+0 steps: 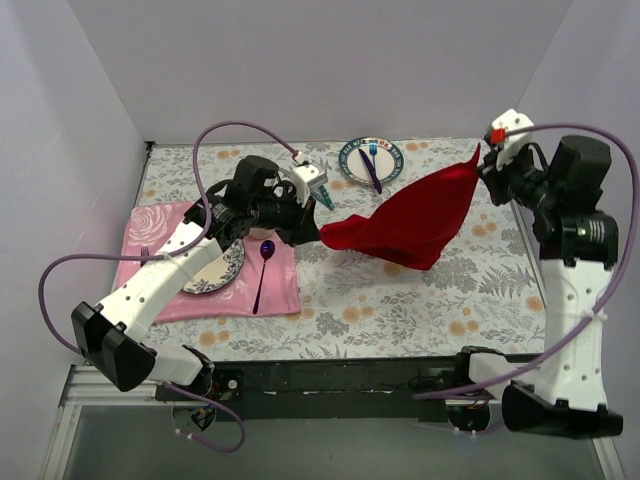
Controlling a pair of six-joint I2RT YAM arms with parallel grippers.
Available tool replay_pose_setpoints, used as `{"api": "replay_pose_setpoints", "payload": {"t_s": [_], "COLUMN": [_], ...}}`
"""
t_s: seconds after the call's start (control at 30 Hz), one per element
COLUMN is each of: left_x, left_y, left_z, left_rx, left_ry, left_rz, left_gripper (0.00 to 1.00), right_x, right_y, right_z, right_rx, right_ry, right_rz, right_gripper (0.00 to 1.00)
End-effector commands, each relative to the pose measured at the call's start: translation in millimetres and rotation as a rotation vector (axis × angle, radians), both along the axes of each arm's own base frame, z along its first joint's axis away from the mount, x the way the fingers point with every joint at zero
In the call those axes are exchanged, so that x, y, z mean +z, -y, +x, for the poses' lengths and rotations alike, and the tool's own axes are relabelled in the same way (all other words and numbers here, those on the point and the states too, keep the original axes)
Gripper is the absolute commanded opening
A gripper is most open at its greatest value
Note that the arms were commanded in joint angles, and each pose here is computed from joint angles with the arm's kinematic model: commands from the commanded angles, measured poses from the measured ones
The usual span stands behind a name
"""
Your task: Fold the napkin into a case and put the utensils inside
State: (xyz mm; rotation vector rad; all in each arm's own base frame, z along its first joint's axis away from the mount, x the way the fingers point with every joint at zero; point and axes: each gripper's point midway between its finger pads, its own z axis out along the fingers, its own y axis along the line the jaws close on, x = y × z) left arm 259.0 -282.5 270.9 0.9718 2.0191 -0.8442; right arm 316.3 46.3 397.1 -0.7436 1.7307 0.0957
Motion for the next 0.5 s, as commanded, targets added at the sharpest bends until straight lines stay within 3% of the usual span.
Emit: {"api": "replay_pose_setpoints", "payload": {"t_s": [0.0,0.13,0.27,0.47], "left_x": [-10.5,-34.1,-68.0,-113.9], "left_y": [-9.1,-3.7,6.3,8.4], "left_z": [-55.6,-68.4,-54.4,-39.9], "left_rx": [-0.13,-0.111,-0.051,-0.002], "left_ry": [-0.148,-0.28,-0.383,-0.399], "left_rz": [-0.01,-0.052,-0.023,0.028], "left_gripper": [0.0,0.0,0.0,0.0], "right_x": [-15.0,-56.2,-112.4,-174.4], "right_y": [-1.9,-5.8,-5.1,-10.9], "right_z": [-40.9,-51.2,-39.6,-46.6], "right_rx": [0.019,0.061,0.073,0.201], "right_ry": [0.041,-0.029,-0.182,-0.288], "right_rz": [-0.043,-0.063,-0.065,-0.169], "right_gripper": [0.01,0.01,0.01,0.01]}}
